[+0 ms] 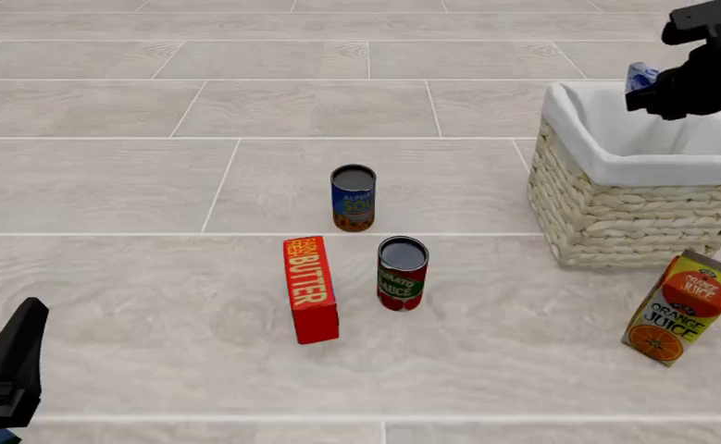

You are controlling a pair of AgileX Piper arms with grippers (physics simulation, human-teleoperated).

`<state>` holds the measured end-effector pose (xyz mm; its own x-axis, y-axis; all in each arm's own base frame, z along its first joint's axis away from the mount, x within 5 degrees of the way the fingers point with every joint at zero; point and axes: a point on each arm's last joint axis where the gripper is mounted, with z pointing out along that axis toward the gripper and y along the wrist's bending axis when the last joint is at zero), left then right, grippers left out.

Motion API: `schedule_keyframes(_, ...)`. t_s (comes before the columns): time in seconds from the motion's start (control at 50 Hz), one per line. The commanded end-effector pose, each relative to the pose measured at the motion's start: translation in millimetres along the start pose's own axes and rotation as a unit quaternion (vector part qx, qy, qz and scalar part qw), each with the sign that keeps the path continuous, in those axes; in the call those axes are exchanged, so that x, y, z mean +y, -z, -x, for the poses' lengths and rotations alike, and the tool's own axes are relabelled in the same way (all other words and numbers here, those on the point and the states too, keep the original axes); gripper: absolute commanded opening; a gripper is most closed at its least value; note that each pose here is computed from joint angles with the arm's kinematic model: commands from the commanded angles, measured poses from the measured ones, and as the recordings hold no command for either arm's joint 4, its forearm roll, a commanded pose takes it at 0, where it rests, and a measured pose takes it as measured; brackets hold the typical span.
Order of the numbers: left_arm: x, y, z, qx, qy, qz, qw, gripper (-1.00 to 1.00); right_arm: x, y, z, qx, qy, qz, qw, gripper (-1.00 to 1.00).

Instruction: Pick the cream cheese and place it in the basket.

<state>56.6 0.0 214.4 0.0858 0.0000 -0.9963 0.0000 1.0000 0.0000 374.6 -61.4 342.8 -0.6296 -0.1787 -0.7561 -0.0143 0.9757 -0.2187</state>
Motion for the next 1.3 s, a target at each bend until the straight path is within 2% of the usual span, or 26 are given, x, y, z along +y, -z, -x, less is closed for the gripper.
schedule_keyframes(0.02,0.0,0,0.0,0.000,0.000,0.000,1.0000,1.00,-2,-9,0,0.011,-0.008,0.001,0.9999,-1.00)
schedule_keyframes(0.22,0.0,0,0.0,0.000,0.000,0.000,1.0000,1.00,1,-24,-10,0.025,-0.020,0.004,0.9995,-1.00)
schedule_keyframes(0.4,0.0,0,0.0,0.000,0.000,0.000,1.0000,1.00,-11,-31,-16,0.033,-0.031,-0.006,0.9989,-1.00)
schedule_keyframes(0.62,0.0,0,0.0,0.000,0.000,0.000,1.0000,1.00,-14,-31,-15,0.030,-0.040,-0.010,0.9987,-1.00)
schedule_keyframes(0.68,0.0,0,0.0,0.000,0.000,0.000,1.0000,1.00,-8,-28,-10,0.024,-0.058,-0.005,0.9980,-1.00)
schedule_keyframes(0.74,0.0,0,0.0,0.000,0.000,0.000,1.0000,1.00,-9,-29,-12,0.027,-0.048,-0.005,0.9985,-1.00)
schedule_keyframes(1.2,0.0,0,0.0,0.000,0.000,0.000,1.0000,1.00,-9,-39,-13,0.030,-0.052,-0.005,0.9982,-1.00)
schedule_keyframes(1.26,0.0,0,0.0,0.000,0.000,0.000,1.0000,1.00,-10,-41,-16,0.033,-0.040,-0.005,0.9986,-1.00)
schedule_keyframes(1.3,0.0,0,0.0,0.000,0.000,0.000,1.0000,1.00,-10,-40,-15,0.032,-0.043,-0.006,0.9985,-1.00)
